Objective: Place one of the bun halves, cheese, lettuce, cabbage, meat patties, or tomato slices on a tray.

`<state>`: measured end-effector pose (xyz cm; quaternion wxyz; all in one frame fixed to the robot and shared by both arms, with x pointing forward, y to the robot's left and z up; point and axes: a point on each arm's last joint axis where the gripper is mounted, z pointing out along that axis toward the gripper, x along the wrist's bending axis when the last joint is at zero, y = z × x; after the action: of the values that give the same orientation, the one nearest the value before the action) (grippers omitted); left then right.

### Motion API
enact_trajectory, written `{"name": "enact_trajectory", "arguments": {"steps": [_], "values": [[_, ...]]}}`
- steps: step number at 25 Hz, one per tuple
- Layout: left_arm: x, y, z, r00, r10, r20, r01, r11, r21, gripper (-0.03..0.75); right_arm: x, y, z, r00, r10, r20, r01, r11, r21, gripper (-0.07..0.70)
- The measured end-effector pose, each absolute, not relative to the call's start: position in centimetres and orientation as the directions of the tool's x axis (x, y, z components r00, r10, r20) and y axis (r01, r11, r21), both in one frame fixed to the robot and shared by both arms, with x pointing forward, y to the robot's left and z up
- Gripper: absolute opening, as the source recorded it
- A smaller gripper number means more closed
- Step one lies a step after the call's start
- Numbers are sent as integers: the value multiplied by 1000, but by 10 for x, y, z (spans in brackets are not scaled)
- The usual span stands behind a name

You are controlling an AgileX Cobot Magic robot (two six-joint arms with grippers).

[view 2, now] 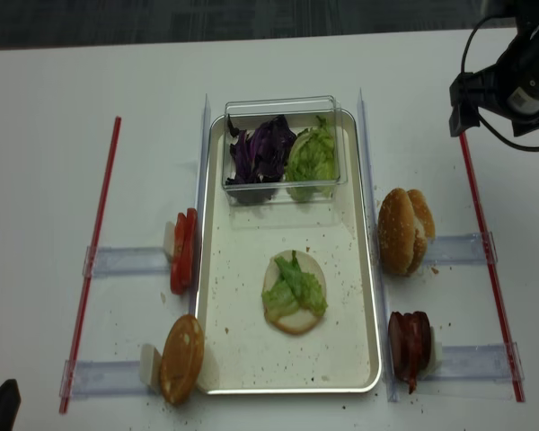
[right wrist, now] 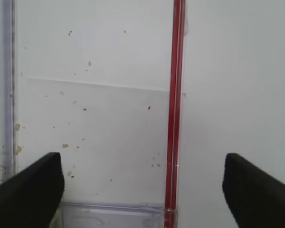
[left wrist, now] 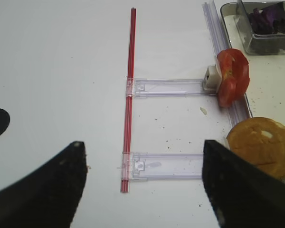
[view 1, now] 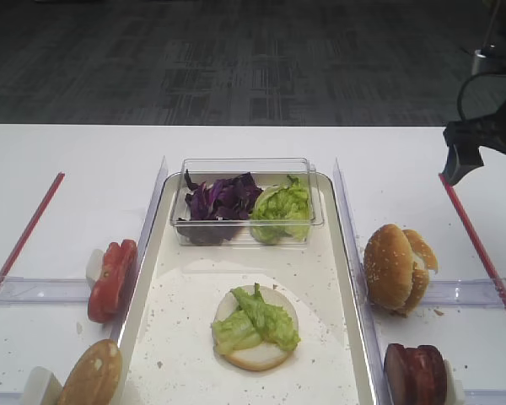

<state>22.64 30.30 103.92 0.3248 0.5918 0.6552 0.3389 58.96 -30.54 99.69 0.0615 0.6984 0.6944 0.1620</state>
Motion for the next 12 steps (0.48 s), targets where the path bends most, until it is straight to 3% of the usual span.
{"name": "enact_trajectory", "arguments": {"steps": [9,12], "values": [[226,303,1039,-88,996,-25,555,70,829,473,551,-302,958,17,987,162,990,-39,133,687],[226,303,1039,-88,996,-25,555,70,829,473,530,-301,955,23,987,161,992,-42,117,687]]}}
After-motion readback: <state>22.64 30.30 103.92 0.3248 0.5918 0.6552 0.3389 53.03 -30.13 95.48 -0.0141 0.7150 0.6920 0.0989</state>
